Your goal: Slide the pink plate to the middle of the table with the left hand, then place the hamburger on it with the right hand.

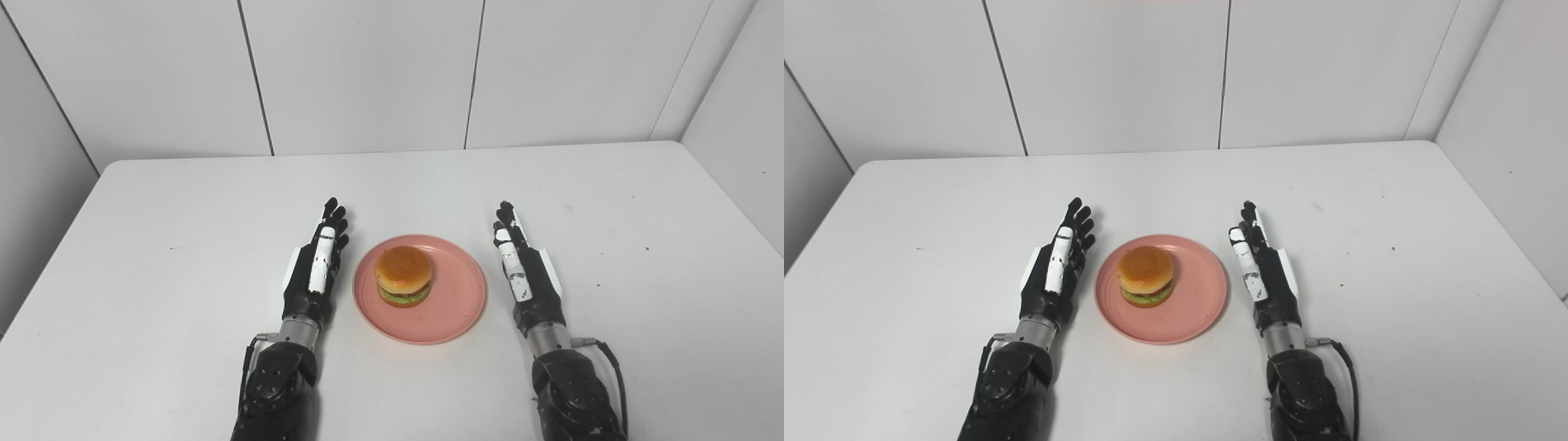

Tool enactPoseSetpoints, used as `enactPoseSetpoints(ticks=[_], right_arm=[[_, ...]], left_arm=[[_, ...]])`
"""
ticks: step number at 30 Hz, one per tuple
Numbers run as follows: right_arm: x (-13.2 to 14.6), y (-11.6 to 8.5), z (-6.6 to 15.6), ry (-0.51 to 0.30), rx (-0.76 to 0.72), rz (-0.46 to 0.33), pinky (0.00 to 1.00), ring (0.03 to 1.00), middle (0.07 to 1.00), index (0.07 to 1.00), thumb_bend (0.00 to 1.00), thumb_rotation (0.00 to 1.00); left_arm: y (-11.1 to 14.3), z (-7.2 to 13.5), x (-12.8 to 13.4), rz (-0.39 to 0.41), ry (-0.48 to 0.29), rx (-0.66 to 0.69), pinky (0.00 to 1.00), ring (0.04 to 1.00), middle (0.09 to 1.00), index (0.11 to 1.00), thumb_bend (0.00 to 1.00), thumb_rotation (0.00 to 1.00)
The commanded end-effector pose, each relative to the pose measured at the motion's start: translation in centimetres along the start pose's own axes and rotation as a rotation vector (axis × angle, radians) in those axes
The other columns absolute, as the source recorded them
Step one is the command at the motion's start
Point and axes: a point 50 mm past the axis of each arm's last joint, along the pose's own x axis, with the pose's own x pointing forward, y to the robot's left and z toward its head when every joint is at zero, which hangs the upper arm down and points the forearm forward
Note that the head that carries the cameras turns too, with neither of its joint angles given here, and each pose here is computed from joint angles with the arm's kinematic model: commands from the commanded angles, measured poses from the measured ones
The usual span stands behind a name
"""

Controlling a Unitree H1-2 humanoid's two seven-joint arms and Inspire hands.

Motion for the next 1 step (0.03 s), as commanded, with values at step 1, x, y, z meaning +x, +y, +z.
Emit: enactPoseSetpoints(ticks=[1], right_arm=[[1.02,-0.03,1.20,-0.065,-0.005,0.010,1.00,1.000,1.000,1.000,0.57,0.97]], left_arm=[[-0.51,0.31,0.33,-0.007,-0.036,0.008,1.00,1.000,1.000,1.000,0.37,1.00]])
